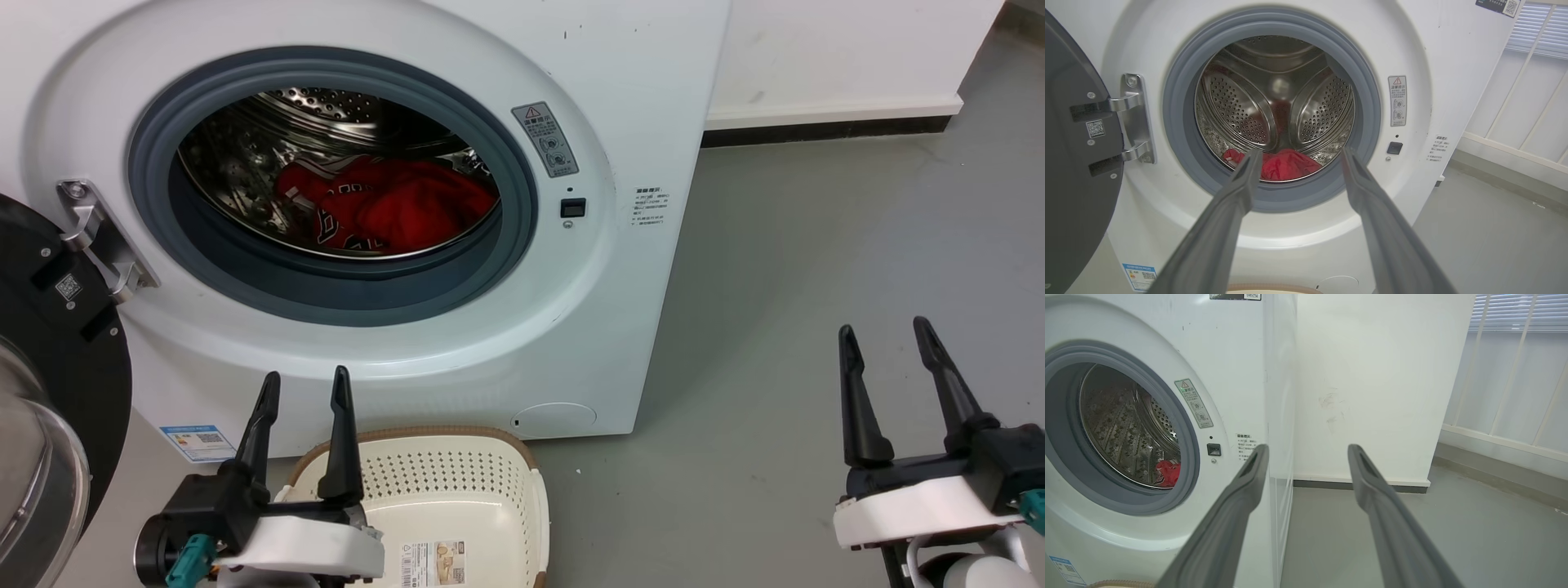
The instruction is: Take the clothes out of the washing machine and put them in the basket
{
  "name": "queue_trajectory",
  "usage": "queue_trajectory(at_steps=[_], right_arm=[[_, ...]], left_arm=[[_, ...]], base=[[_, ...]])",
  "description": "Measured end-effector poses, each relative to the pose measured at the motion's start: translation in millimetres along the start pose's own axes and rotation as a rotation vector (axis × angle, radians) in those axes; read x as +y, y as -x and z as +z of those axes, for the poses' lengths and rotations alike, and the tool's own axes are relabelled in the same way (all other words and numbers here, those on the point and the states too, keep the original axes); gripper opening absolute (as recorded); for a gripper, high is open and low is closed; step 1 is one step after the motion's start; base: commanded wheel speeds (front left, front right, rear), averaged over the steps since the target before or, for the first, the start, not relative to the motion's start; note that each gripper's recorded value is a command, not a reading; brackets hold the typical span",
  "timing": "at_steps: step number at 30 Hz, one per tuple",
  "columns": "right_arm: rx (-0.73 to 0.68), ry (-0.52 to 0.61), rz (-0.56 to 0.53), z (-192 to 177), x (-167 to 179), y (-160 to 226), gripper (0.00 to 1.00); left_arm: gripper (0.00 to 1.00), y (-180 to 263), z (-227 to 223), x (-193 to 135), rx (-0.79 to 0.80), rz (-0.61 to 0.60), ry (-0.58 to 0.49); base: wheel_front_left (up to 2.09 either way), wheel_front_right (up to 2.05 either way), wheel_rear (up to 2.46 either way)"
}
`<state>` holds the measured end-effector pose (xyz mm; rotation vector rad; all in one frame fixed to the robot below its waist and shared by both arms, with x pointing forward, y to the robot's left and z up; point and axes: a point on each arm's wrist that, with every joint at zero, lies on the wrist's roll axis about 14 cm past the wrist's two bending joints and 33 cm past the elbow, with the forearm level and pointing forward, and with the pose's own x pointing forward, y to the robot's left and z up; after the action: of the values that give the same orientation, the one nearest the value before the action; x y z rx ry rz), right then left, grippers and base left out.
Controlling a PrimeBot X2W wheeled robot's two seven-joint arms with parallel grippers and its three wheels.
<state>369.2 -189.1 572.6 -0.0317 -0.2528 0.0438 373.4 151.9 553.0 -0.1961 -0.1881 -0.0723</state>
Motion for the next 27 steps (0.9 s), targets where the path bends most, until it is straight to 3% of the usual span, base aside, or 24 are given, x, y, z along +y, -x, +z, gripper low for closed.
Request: queue_trajectory(at_steps=[22,27], right_arm=[[-0.006,0.167,0.050,-2,9,0,1.00],[0.012,0.136,0.048,-10,9,2,1.00]], left_arm=[[1.00,5,-12,-11,0.011,-0.055,-0.172],[1.00,5,-12,-10,0.005,-0.055,-0.150]], base=[[0.00,0.00,0.00],[0.00,0.00,0.00]])
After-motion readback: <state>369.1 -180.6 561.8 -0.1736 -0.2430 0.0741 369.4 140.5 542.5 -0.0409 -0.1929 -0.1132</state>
